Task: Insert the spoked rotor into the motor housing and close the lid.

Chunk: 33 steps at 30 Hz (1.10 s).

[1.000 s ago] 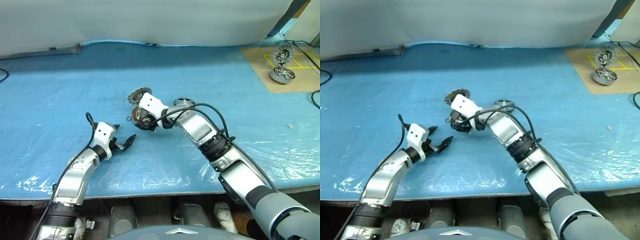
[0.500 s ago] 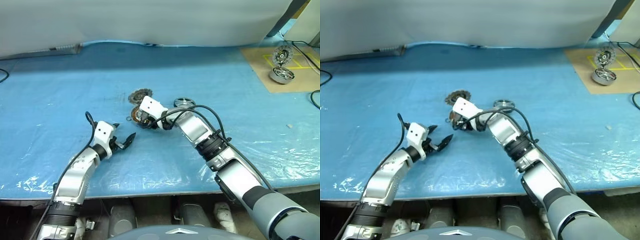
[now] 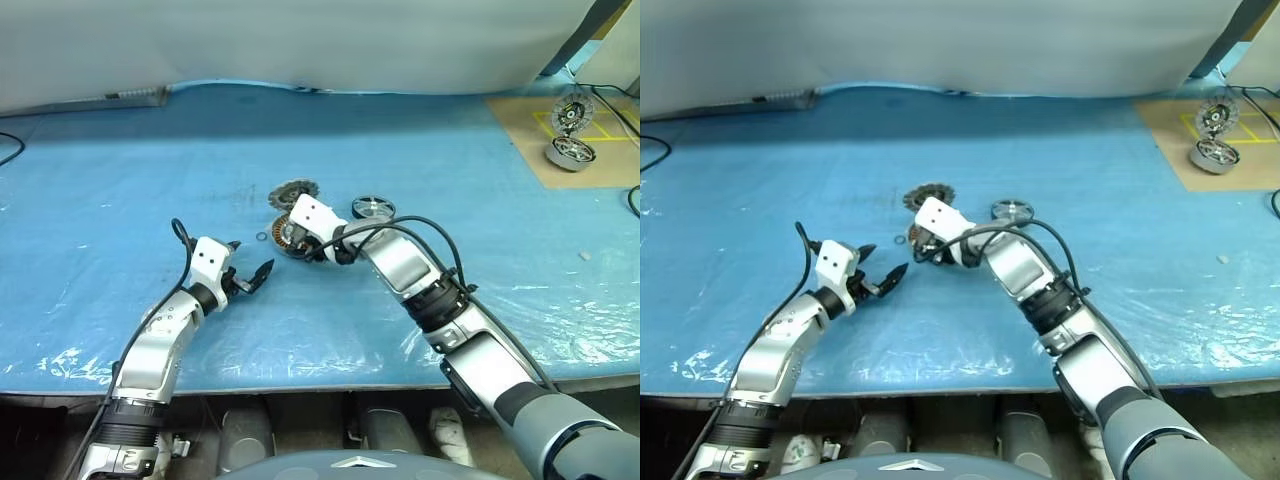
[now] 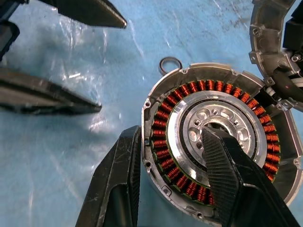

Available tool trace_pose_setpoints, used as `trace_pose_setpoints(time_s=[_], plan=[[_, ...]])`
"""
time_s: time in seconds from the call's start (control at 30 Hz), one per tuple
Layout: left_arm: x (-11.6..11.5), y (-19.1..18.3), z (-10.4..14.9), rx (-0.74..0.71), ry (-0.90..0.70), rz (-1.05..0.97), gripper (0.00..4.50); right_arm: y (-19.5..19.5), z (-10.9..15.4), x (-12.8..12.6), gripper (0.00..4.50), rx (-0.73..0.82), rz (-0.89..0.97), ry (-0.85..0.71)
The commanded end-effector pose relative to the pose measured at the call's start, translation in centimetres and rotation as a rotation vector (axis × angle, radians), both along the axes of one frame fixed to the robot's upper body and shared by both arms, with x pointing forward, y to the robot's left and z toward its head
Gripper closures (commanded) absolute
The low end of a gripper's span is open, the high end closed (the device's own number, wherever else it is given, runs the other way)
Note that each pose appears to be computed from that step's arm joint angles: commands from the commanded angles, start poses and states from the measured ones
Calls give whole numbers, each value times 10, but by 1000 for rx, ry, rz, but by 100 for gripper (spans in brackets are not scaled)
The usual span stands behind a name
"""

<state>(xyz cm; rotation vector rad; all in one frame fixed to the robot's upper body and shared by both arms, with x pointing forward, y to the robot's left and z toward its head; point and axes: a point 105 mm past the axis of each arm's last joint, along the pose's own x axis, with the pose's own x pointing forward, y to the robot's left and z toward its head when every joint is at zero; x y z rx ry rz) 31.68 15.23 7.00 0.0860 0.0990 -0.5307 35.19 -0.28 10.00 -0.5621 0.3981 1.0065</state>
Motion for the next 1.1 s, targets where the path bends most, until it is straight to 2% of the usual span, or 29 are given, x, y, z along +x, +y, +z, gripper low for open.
trace_pose_setpoints(time_s=[0.03, 0.27, 0.5, 0.6, 0.83, 0.87, 0.93, 1.03, 1.1], plan=[[1, 0, 10, -7, -41, -4, 0, -24, -24, -10, 291, -53, -80, 105], [2, -3, 9, -9, -38, -14, 0, -49, -23, -20, 291, -53, -163, 124], [5, -6, 10, -9, -40, -29, 0, -59, -19, -11, 291, -48, -193, 91], [5, -6, 11, -8, -42, -31, 0, -55, -11, -11, 291, -13, -180, 74], [6, -3, 13, -6, -49, -27, 0, -49, 39, -17, 291, 178, -169, 16], [7, -2, 14, -5, -50, -26, 0, -49, 44, -17, 235, 203, -175, 19], [7, 0, 14, -3, -50, -25, 0, -49, 48, -20, 191, 218, -168, 16], [9, 1, 14, 1, -50, -29, 0, -47, 48, -23, 95, 232, -158, -6], [10, 0, 14, 4, -51, -34, 0, -43, 41, -26, 95, 226, -140, -10]])
